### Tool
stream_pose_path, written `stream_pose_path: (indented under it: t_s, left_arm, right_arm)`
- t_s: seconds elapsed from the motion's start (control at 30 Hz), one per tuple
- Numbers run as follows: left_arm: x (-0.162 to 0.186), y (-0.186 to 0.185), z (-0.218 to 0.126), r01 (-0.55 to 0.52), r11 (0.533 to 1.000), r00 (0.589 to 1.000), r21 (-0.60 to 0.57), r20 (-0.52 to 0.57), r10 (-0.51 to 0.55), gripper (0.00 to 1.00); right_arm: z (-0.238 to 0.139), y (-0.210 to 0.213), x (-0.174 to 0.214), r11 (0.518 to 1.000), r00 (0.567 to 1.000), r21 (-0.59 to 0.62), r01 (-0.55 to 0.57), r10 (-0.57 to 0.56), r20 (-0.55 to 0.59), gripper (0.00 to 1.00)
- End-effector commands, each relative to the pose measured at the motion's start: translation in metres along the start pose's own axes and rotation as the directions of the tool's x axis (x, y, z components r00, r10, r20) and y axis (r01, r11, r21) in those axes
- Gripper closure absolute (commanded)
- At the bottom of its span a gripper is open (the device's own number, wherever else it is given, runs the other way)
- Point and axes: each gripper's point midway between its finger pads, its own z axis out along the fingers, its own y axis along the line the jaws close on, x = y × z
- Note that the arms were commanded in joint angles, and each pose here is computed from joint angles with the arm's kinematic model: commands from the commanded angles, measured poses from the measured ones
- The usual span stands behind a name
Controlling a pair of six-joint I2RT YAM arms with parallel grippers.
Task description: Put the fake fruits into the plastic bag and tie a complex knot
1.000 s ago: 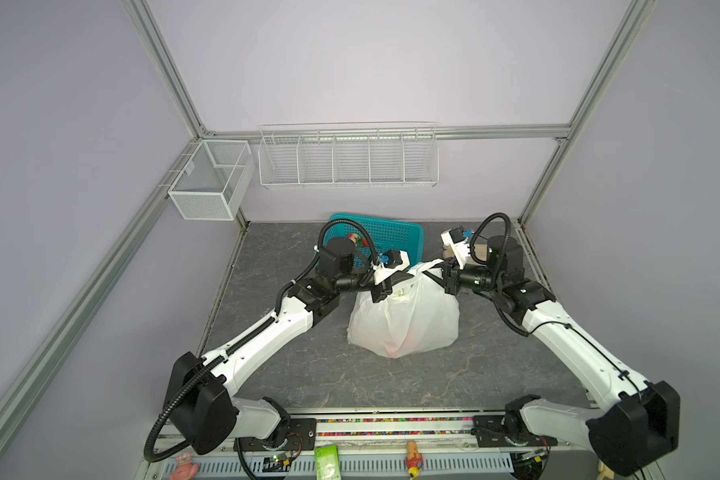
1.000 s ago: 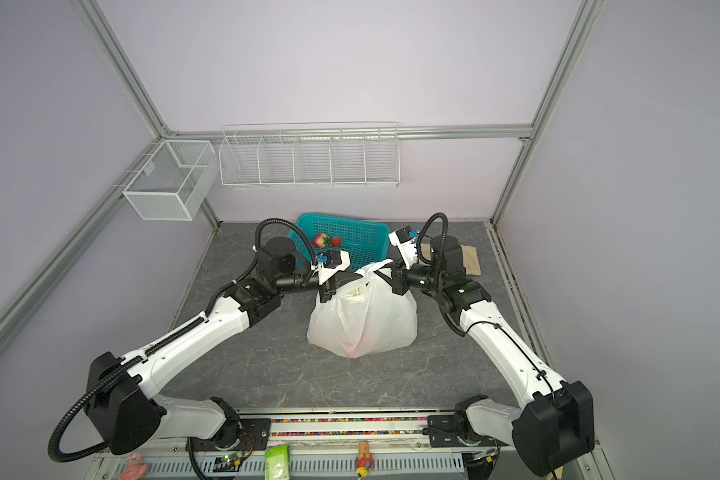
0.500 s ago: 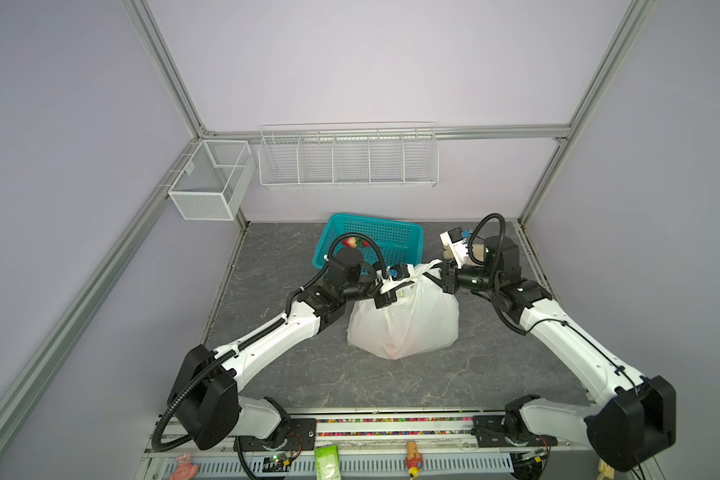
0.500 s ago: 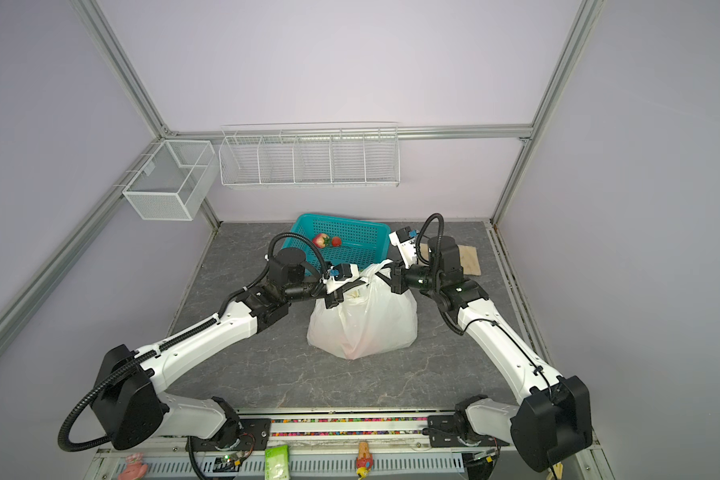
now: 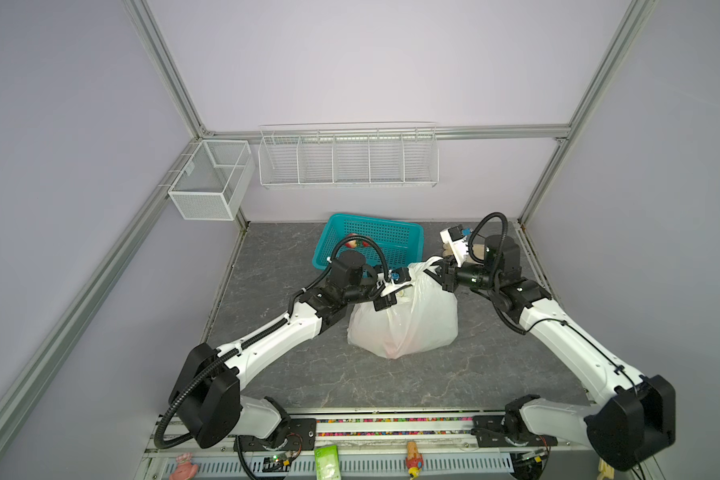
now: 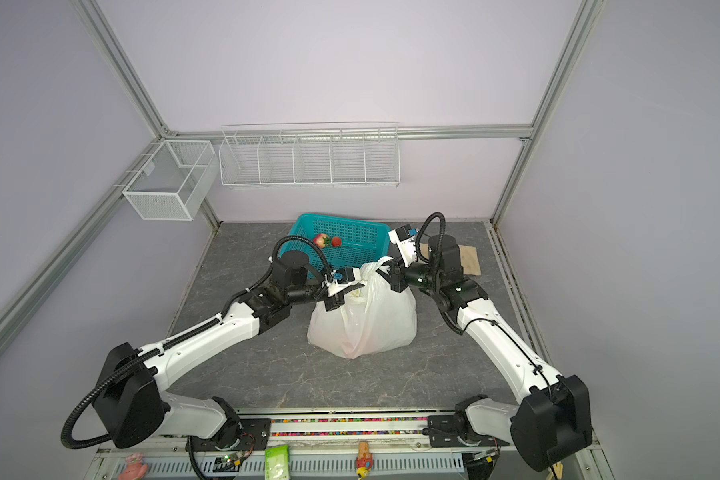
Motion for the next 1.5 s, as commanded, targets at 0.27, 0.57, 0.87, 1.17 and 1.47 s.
stream_pose_path:
  t_s: [0.27, 0.57, 0.87, 1.17, 1.47]
  left_arm:
    - [0.018, -0.005, 0.011, 0.004, 1.0, 0.998, -0.001, -0.057, -0.004, 1.0]
    - [0.019, -0.006, 0.009, -0.012, 1.0, 0.998, -0.002, -0.069, 0.012, 1.0]
    - [0.016, -0.008, 0.011, -0.019, 1.0, 0.998, 0.006, -0.063, 0.019, 1.0]
    - [0.015, -0.01, 0.011, -0.033, 0.999, 0.997, 0.016, -0.074, 0.034, 1.0]
    - [0.017, -0.01, 0.011, -0.036, 0.999, 0.996, 0.013, -0.082, 0.037, 1.0]
  right_arm:
    - [0.001, -0.006, -0.002, 0.995, 0.997, 0.056, 0.08, -0.079, -0.025, 0.74]
    - [-0.012, -0.007, 0.015, 0.987, 0.982, 0.063, 0.149, -0.139, -0.13, 0.48]
    - [-0.017, 0.006, 0.012, 0.983, 0.976, 0.01, 0.182, -0.179, -0.122, 0.27]
    - [0.008, 0.003, 0.005, 0.993, 0.988, -0.027, 0.114, -0.116, -0.104, 0.3]
    - [0.02, 0.003, 0.013, 0.994, 0.986, -0.054, 0.1, -0.106, -0.128, 0.51]
